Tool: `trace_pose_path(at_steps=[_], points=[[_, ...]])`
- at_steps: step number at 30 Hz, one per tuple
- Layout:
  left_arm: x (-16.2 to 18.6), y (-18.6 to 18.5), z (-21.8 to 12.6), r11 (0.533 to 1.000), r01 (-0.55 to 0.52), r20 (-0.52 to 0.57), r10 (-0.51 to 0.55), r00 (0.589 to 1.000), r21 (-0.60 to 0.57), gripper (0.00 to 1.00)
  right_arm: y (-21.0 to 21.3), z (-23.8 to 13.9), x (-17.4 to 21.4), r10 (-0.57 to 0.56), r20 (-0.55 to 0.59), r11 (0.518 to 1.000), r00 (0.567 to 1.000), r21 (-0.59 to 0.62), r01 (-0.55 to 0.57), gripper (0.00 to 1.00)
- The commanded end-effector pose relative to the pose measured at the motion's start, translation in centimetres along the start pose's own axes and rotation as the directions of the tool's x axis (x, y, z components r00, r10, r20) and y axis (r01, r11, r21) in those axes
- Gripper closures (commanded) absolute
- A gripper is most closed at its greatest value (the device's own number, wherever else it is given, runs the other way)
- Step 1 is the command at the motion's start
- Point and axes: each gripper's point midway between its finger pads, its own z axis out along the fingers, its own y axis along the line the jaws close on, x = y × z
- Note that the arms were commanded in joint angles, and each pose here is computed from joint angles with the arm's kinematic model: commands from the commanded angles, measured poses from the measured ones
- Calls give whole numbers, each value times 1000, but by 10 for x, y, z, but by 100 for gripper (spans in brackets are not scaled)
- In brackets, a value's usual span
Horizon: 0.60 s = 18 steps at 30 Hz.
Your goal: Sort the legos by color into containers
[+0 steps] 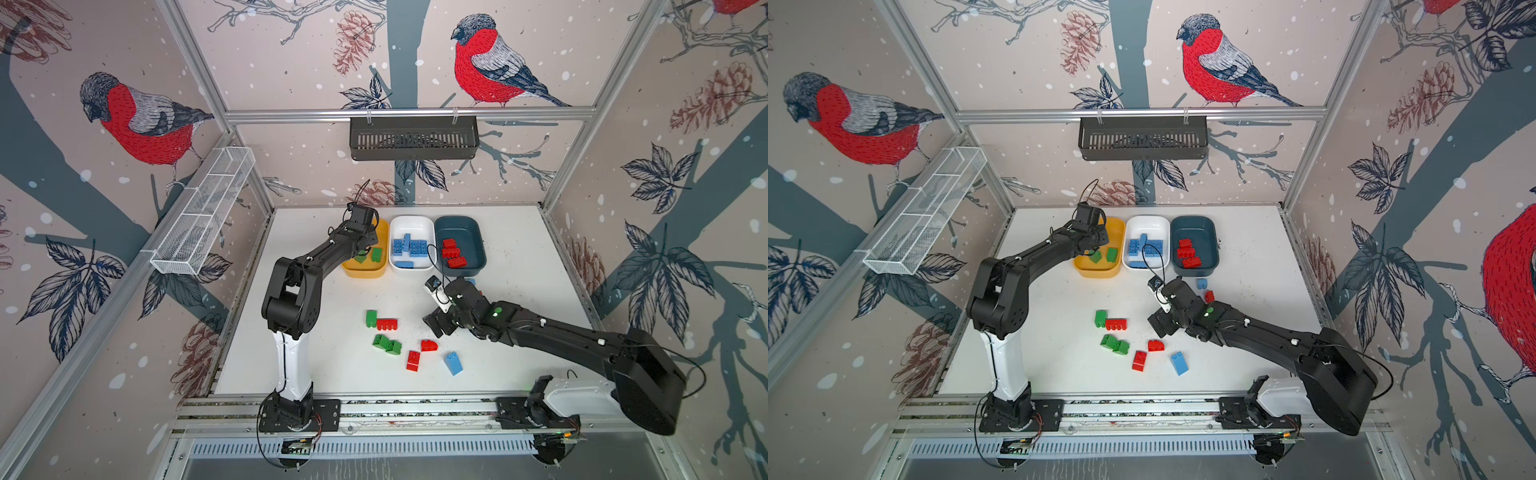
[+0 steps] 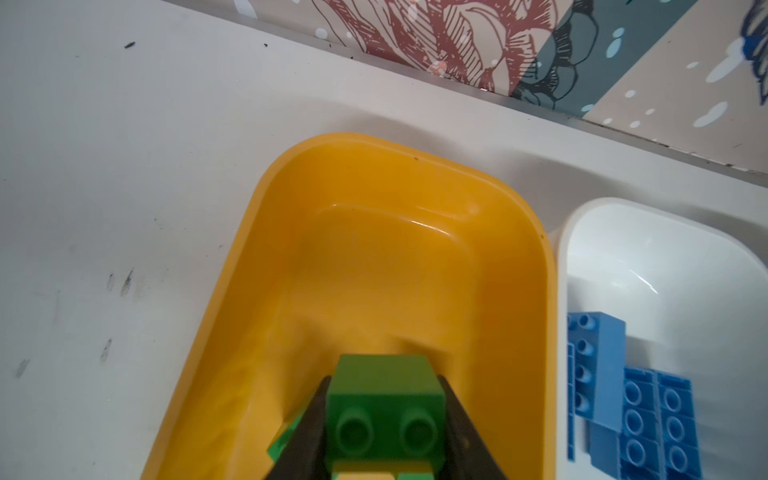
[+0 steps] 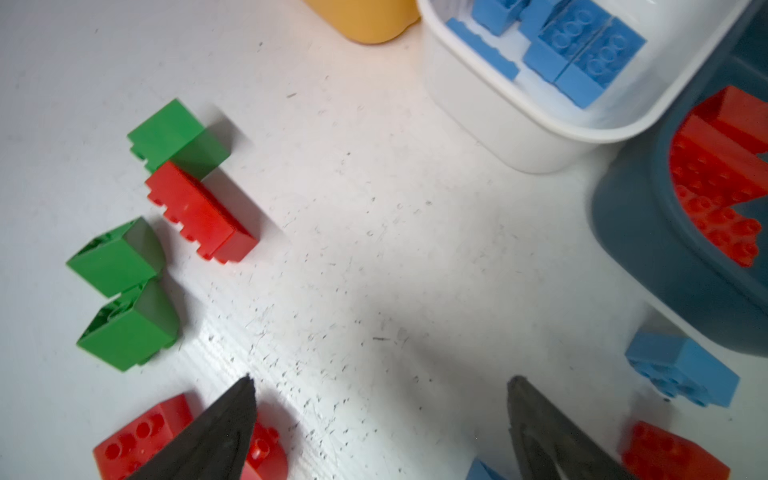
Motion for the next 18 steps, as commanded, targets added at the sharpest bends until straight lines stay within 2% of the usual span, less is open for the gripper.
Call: trace_pose_path(at_steps=[1, 5, 11, 13, 18], points=[[5, -5, 12, 1000, -2, -60, 2, 998, -1, 68, 21, 0, 14, -151, -25, 985, 988, -86, 149, 10], [5, -13, 14, 1000, -3, -87, 6, 996, 27, 39, 39, 3, 39, -284, -75, 951, 956, -148, 271, 12], [-5, -15, -11, 997, 18, -37, -15, 999, 74, 9, 58, 4, 52, -384, -64, 903, 921, -234, 360, 18], [-7, -11, -18, 997, 23, -30, -21, 999, 68, 4, 64, 5, 52, -403, -46, 887, 914, -266, 378, 21], [-12, -2, -36, 995, 68, 3, -69, 998, 73, 3, 67, 13, 53, -433, -51, 870, 900, -285, 402, 34]])
